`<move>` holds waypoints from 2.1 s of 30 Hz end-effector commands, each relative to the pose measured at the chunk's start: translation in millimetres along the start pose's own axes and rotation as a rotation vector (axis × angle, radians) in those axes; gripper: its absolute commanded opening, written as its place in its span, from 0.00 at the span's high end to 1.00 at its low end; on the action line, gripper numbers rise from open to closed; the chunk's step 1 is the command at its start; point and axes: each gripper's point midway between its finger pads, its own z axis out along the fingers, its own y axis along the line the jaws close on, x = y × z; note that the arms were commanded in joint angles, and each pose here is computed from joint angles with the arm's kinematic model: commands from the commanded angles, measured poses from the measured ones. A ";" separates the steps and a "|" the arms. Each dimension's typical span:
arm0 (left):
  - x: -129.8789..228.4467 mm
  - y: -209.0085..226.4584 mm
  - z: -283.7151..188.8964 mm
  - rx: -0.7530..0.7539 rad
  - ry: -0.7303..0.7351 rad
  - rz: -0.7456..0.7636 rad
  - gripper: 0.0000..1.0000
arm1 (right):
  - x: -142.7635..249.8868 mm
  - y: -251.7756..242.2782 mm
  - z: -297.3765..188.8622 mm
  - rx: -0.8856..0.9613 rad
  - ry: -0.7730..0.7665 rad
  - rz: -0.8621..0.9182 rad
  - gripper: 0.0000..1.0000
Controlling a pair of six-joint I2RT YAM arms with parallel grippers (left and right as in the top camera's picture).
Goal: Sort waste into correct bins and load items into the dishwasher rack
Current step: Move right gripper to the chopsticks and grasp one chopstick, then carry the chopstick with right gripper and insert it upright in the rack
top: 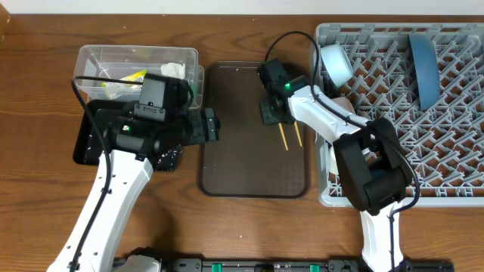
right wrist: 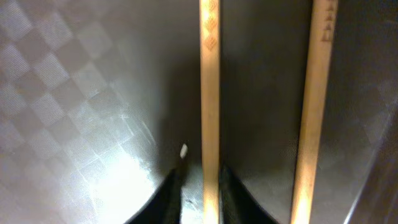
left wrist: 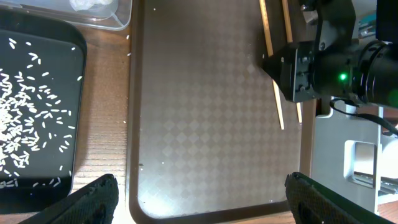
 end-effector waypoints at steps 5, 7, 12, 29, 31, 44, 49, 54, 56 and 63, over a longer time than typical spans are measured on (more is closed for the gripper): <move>-7.0 -2.1 -6.3 0.001 -0.024 0.011 0.12 | 32.0 -7.6 12.2 0.043 0.126 0.046 0.99; -7.0 -2.0 -6.3 0.001 -0.024 0.011 0.12 | 33.4 -6.2 10.7 0.035 0.137 0.045 0.99; -7.0 -2.0 -6.3 0.001 -0.024 0.011 0.12 | 15.4 -4.1 -19.7 0.022 0.104 0.027 0.99; -7.0 -2.0 -6.3 0.001 -0.024 0.011 0.12 | -44.7 -123.2 -221.4 0.305 -0.244 0.080 0.99; -7.0 -2.0 -6.3 0.001 -0.024 0.011 0.12 | -41.8 -145.2 -220.6 0.331 -0.218 0.086 0.99; -7.0 -2.1 -6.3 0.001 -0.024 0.011 0.12 | -44.3 -230.5 -163.8 0.413 -0.107 0.133 0.99; -7.0 -2.1 -6.3 0.001 -0.024 0.011 0.12 | -44.7 -237.6 -133.0 0.440 -0.055 0.098 0.98; -7.0 -2.0 -6.3 0.001 -0.024 0.011 0.12 | -41.4 -243.5 -121.9 0.446 -0.030 0.107 0.99; -7.0 -2.1 -6.3 0.001 -0.024 0.011 0.12 | -40.9 -246.7 -122.8 0.449 -0.030 0.114 0.99; -7.0 -2.0 -6.3 0.001 -0.024 0.011 0.12 | -36.0 -253.4 -123.7 0.448 -0.014 0.128 0.63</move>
